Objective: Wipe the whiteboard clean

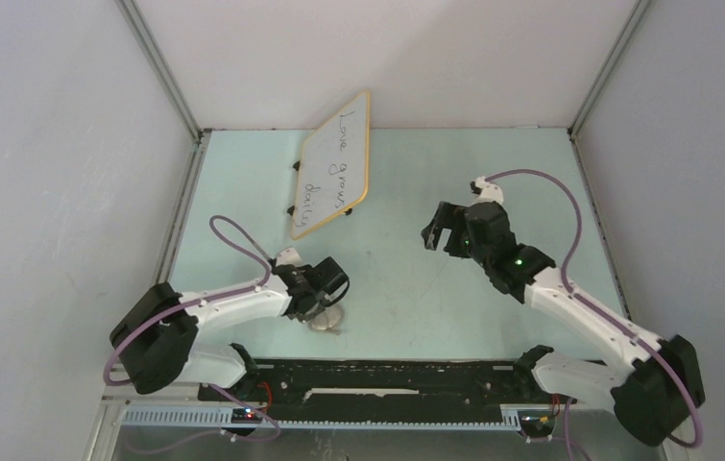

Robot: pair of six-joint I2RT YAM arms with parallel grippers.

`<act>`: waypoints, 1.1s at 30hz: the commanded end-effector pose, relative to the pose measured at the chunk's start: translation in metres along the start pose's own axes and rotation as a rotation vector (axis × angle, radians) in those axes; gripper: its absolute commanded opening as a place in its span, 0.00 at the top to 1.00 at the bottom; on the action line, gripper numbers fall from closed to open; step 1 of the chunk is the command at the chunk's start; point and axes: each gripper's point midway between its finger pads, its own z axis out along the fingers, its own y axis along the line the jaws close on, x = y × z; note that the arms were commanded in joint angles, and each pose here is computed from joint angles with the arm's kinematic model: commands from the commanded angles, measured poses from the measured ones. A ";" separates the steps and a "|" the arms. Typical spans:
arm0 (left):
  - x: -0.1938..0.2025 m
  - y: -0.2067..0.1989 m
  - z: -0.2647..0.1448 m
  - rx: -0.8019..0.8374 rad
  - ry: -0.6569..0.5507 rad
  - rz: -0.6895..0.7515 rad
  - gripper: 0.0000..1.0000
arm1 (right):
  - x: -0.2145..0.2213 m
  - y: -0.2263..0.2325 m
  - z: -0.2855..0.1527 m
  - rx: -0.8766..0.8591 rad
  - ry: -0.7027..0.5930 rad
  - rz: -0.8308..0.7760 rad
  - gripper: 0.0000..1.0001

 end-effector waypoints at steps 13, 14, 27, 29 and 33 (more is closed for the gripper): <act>-0.102 0.010 -0.067 0.267 -0.334 0.028 1.00 | 0.013 0.122 0.107 -0.683 0.046 0.158 0.39; -0.110 0.014 -0.070 0.265 -0.348 0.016 1.00 | 0.016 0.125 0.111 -0.719 0.052 0.172 0.41; -0.247 0.020 -0.088 0.363 -0.465 -0.220 1.00 | 0.058 0.116 0.133 -0.662 0.124 0.103 0.45; -0.272 0.018 -0.084 0.385 -0.500 -0.290 1.00 | 0.062 0.115 0.133 -0.654 0.130 0.085 0.45; -0.317 0.012 -0.062 0.409 -0.517 -0.396 1.00 | 0.064 0.111 0.134 -0.647 0.137 0.069 0.45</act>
